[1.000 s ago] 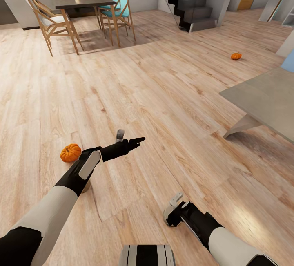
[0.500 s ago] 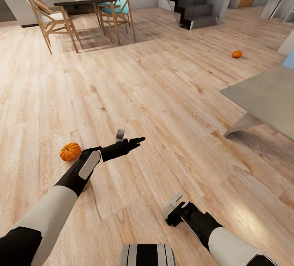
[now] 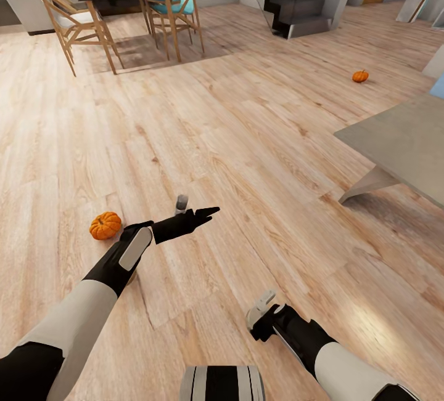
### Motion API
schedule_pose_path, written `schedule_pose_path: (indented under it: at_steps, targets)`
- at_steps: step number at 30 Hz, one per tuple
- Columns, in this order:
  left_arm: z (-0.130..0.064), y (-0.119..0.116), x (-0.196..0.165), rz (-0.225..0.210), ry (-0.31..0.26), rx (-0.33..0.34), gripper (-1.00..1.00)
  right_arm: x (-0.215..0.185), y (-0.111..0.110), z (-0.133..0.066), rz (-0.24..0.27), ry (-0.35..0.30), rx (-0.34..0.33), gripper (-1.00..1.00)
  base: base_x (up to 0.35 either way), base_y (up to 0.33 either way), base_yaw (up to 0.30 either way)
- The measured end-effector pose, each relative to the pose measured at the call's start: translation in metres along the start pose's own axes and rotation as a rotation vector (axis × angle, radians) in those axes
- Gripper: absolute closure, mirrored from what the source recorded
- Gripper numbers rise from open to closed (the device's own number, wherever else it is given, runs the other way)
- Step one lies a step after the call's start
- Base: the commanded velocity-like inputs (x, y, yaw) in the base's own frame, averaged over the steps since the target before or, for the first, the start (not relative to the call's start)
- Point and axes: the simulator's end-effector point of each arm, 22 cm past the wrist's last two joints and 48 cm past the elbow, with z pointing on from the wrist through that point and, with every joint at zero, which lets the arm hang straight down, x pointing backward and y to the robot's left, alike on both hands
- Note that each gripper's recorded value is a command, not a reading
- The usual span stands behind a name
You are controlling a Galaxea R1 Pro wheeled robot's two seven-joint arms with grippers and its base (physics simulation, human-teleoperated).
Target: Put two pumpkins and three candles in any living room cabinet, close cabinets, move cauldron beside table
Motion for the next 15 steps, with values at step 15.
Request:
schedule_pose_path:
  at_steps: [15]
  targets:
    - [0.001,0.013,0.005,-0.018,0.005,-0.009,-1.00,0.004,0.002,0.007,0.002,0.008,-0.004,-1.00,0.000,0.000,0.000]
